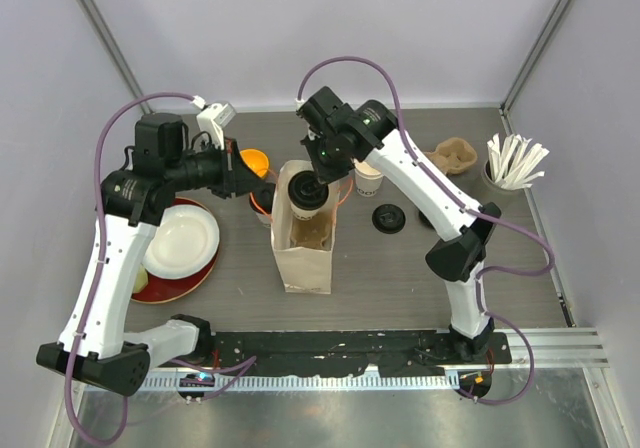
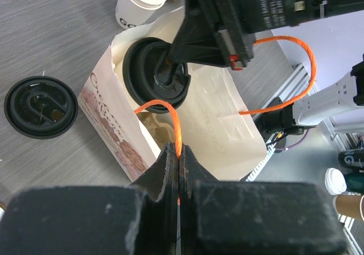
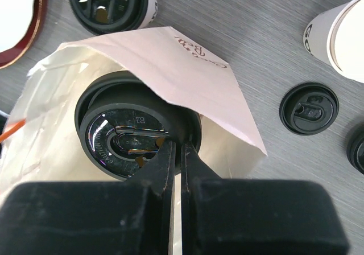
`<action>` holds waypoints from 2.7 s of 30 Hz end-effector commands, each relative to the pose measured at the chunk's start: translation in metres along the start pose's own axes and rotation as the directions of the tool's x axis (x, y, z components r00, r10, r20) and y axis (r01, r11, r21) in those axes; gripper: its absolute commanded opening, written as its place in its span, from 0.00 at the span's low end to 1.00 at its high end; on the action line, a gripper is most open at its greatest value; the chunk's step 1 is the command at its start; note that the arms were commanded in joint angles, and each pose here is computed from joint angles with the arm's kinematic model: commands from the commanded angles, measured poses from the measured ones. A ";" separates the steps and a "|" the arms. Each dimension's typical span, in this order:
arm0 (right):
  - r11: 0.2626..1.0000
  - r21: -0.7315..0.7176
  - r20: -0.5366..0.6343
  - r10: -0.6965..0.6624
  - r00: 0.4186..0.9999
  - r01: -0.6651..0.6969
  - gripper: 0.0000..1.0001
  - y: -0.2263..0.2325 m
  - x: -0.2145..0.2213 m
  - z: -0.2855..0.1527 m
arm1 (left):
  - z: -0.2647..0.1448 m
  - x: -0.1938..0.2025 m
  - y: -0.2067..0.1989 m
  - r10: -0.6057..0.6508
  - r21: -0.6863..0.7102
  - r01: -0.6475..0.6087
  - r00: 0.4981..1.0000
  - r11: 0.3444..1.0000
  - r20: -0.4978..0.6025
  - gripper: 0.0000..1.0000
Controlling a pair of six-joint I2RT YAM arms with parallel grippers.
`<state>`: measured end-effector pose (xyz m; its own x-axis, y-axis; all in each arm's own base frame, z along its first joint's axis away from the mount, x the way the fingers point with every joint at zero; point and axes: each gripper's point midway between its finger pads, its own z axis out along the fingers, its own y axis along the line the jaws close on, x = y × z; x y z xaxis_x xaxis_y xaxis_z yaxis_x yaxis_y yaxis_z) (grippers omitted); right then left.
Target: Pack the takeout coffee
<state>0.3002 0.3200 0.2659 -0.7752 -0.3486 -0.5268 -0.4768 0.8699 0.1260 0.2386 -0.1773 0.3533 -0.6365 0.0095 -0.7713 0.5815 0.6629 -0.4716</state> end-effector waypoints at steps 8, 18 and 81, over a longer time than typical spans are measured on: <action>0.995 0.083 -0.220 -0.033 0.975 0.052 0.01 -0.014 0.047 0.035 | -0.006 -0.002 -0.011 0.040 0.038 -0.041 0.999 0.998 0.035 0.00; 0.993 0.100 -0.291 -0.035 0.956 0.067 0.01 -0.015 0.065 0.063 | -0.006 -0.002 -0.011 0.037 0.037 -0.038 0.999 0.999 0.037 0.00; 0.985 -0.044 -0.283 0.146 0.948 -0.165 0.01 0.016 0.050 0.025 | -0.011 0.014 -0.014 0.060 0.056 -0.061 0.998 0.997 0.020 0.00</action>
<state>0.3008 0.3463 0.2259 -0.8665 -0.2868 -0.4085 -0.4005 0.8880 0.2259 0.2218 -0.1761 0.3483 -0.6277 0.0220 -0.7781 0.6033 0.6454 -0.4685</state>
